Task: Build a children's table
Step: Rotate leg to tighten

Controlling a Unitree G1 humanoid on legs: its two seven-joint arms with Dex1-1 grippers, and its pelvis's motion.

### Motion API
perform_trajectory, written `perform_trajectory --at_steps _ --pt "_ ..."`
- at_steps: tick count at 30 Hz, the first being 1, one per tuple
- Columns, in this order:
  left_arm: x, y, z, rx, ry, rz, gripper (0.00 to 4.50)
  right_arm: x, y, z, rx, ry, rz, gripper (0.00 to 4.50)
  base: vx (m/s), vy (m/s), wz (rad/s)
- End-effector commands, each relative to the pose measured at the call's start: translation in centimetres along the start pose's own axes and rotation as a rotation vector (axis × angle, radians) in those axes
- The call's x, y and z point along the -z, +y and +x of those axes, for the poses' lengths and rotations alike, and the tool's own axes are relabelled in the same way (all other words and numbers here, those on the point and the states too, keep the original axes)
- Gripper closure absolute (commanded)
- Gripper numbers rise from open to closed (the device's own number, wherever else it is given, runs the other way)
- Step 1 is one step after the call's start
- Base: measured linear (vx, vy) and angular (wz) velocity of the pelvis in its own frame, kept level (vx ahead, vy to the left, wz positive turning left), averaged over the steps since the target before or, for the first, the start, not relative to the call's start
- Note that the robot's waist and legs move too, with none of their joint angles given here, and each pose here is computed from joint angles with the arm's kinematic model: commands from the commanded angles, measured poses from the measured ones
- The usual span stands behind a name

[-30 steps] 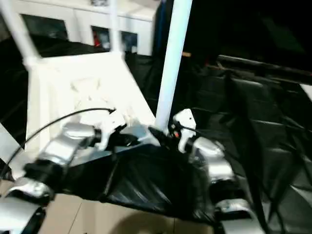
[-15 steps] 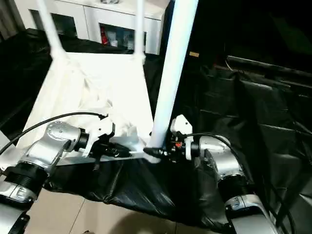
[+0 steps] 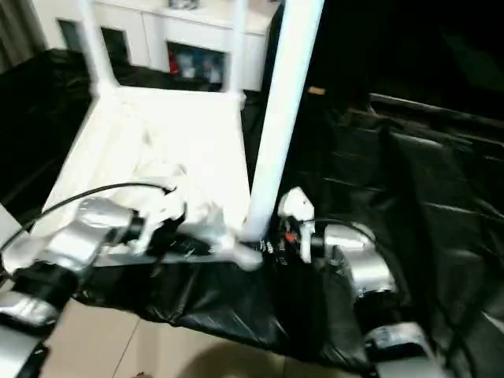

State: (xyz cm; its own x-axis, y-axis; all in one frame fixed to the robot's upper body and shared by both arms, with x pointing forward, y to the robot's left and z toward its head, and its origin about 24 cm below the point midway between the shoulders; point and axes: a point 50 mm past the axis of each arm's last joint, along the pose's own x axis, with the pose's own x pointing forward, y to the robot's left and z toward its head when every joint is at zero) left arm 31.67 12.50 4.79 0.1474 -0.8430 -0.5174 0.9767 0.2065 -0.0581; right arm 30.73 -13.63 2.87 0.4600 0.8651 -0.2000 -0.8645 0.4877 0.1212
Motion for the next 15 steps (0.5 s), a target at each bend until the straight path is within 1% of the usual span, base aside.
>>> perform_trajectory --at_steps 1,2,4,7,9,10,11,12,13,15 --pt "-0.2 -0.3 1.8 -0.027 -0.028 -0.042 4.5 2.7 0.7 0.9 0.095 0.058 0.12 2.37 0.0 0.0 0.0" --pt "-0.6 -0.3 2.9 -0.063 -0.038 -0.059 4.5 2.8 0.5 1.6 0.207 0.032 0.167 2.4 0.0 0.0 0.0" --pt "-1.2 -0.3 3.8 -0.101 -0.05 -0.073 4.5 2.9 0.4 2.4 0.31 0.018 0.201 2.43 0.0 0.0 0.0" --pt "-1.8 -0.3 4.8 -0.141 -0.056 -0.08 4.5 2.9 0.6 3.5 0.398 0.016 0.206 2.45 0.0 0.0 0.0" --pt "-2.4 -0.5 5.9 -0.163 -0.076 -0.099 4.5 2.4 1.2 5.2 0.453 -0.007 0.22 2.46 0.0 0.0 0.0" --pt "-2.6 -0.6 6.2 -0.165 -0.08 -0.102 4.5 2.2 1.4 5.7 0.467 -0.011 0.222 2.47 0.0 0.0 0.0" --pt "-2.8 -0.7 6.6 -0.174 -0.081 -0.103 4.5 1.8 1.8 6.6 0.482 -0.022 0.223 2.48 0.0 0.0 0.0" --pt "-2.8 -0.8 6.8 -0.179 -0.079 -0.101 4.5 1.6 2.0 7.0 0.489 -0.028 0.221 2.48 0.0 0.0 0.0" --pt "-2.8 -0.9 7.0 -0.178 -0.072 -0.094 4.5 1.1 2.2 7.6 0.487 -0.042 0.19 2.48 0.0 0.0 0.0" --pt "-2.8 -0.9 6.9 -0.175 -0.069 -0.088 4.5 0.6 2.4 7.9 0.475 -0.058 0.144 2.48 0.0 0.0 0.0"
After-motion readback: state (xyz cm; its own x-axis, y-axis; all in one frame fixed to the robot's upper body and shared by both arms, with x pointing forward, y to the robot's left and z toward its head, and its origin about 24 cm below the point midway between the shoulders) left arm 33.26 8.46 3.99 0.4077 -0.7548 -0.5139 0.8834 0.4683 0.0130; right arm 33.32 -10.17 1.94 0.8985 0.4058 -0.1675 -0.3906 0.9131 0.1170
